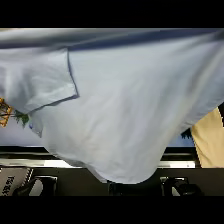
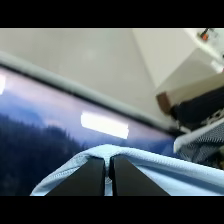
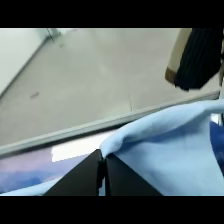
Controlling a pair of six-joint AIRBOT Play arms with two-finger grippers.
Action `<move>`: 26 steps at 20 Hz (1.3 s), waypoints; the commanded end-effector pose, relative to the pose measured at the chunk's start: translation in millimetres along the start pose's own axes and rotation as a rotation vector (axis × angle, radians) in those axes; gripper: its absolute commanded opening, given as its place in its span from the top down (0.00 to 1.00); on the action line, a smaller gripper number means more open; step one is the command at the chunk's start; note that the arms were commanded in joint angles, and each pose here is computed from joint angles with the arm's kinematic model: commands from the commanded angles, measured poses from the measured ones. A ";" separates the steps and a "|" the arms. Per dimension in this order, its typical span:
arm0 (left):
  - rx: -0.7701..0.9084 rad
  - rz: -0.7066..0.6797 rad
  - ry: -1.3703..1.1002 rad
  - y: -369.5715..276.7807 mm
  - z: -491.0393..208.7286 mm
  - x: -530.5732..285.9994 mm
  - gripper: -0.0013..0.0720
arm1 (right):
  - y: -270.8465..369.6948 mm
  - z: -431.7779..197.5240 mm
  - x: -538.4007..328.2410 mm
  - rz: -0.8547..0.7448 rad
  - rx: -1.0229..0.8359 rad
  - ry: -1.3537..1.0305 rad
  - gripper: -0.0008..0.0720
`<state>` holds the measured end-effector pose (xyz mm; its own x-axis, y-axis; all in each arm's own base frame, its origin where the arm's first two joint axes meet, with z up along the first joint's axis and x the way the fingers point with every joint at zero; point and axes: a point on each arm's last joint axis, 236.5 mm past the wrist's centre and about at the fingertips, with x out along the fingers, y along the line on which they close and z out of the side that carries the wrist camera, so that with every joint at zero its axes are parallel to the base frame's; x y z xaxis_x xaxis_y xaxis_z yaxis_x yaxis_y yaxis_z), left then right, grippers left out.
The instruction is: Fold the clothes and pants, and hang the long-sleeved shirts on hangers.
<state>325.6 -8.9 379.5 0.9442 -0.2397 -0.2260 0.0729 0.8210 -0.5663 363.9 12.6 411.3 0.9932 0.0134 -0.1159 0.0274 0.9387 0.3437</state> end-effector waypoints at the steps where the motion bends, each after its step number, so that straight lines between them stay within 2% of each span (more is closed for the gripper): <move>1: -0.053 0.040 0.259 69.4 -48.6 103.7 0.97 | -28.5 -103.1 105.4 -0.098 0.028 0.285 0.93; 5: -0.197 0.104 0.474 145.4 -150.5 241.6 0.97 | -56.8 -245.9 214.7 -0.137 0.106 0.522 0.93; 8: -0.250 0.149 0.583 178.5 -228.5 299.1 0.97 | -71.9 -331.5 258.4 -0.164 0.254 0.613 0.93; 10: -0.258 0.160 0.646 185.5 -267.1 317.1 0.97 | -74.8 -367.7 270.7 -0.180 0.368 0.651 0.93; 14: -0.266 0.169 0.709 189.7 -300.8 325.3 0.96 | -77.6 -396.1 277.9 -0.191 0.438 0.684 0.92; 15: -0.264 0.167 0.703 188.8 -297.3 325.0 0.89 | -77.0 -395.7 276.7 -0.191 0.438 0.689 0.79; 16: -0.263 0.162 0.699 186.8 -291.2 323.1 0.69 | -74.9 -393.6 273.2 -0.191 0.444 0.700 0.61; 17: -0.262 0.154 0.701 184.5 -282.4 319.1 0.46 | -75.4 -387.3 267.0 -0.195 0.446 0.714 0.54; 18: -0.261 0.144 0.705 182.5 -271.1 312.8 0.32 | -76.0 -379.9 256.4 -0.200 0.460 0.745 0.45; 20: -0.268 0.130 0.715 181.9 -239.8 289.5 0.31 | -93.7 -350.8 227.8 -0.200 0.418 0.805 0.25; 24: -0.198 0.177 0.786 196.6 -194.9 211.4 0.31 | -151.4 -298.5 136.8 -0.113 0.085 1.002 0.26; 25: -0.167 0.218 0.808 203.7 -189.2 191.1 0.31 | -162.6 -297.1 108.3 -0.083 0.028 1.086 0.33; 26: -0.141 0.263 0.825 211.3 -184.9 170.8 0.31 | -171.7 -293.6 86.4 -0.070 0.059 1.118 0.45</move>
<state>494.3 -4.8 60.5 0.4756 -0.4557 -0.7524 -0.1857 0.7840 -0.5923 486.2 -24.6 58.7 0.4981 0.2176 -0.8394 0.2605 0.8857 0.3843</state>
